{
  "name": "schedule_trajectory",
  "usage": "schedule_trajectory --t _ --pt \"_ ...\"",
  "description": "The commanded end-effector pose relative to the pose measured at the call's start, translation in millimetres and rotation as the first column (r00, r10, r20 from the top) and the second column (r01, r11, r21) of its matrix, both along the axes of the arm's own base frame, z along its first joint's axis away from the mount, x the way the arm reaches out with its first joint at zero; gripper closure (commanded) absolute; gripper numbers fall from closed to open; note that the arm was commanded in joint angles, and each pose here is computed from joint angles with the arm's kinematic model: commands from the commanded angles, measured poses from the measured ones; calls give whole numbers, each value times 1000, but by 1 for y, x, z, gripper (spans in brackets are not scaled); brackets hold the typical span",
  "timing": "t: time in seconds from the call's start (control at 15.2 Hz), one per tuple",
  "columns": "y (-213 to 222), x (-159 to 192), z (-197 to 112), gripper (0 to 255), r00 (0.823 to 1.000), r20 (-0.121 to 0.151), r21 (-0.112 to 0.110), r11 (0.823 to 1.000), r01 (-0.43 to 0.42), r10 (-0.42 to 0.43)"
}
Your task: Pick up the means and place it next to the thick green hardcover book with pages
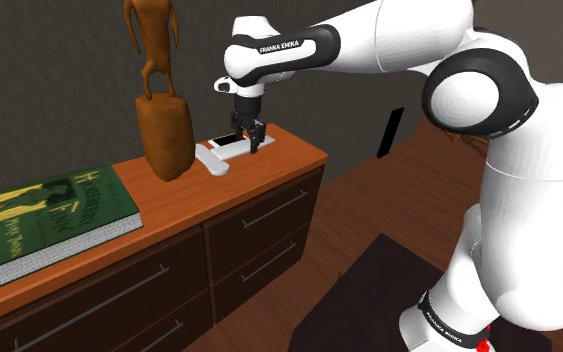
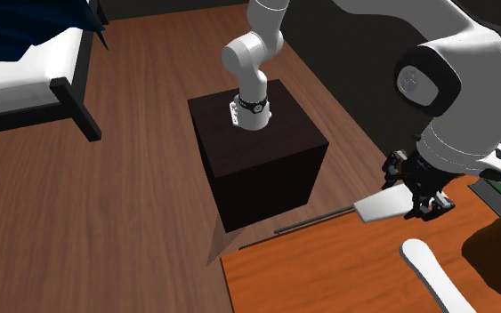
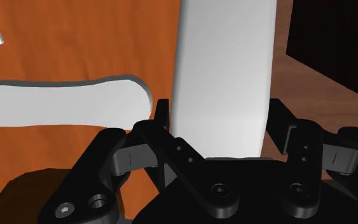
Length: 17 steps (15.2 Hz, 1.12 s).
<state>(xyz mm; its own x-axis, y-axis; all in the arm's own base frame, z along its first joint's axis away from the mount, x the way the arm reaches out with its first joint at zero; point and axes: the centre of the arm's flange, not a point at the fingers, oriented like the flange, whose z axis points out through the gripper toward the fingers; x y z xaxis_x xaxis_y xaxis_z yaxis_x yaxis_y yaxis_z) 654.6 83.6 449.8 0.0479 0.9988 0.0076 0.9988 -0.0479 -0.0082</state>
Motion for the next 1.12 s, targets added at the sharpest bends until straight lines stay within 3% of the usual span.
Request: schedule_trajectory --t 0.0,0.92,1.06 --pt "28 0 2 255 1000 0 0 1000 1 -1" --pt "218 -10 3 255 1000 0 0 1000 1 -1" --pt "218 -10 -8 255 1000 0 0 1000 1 -1"
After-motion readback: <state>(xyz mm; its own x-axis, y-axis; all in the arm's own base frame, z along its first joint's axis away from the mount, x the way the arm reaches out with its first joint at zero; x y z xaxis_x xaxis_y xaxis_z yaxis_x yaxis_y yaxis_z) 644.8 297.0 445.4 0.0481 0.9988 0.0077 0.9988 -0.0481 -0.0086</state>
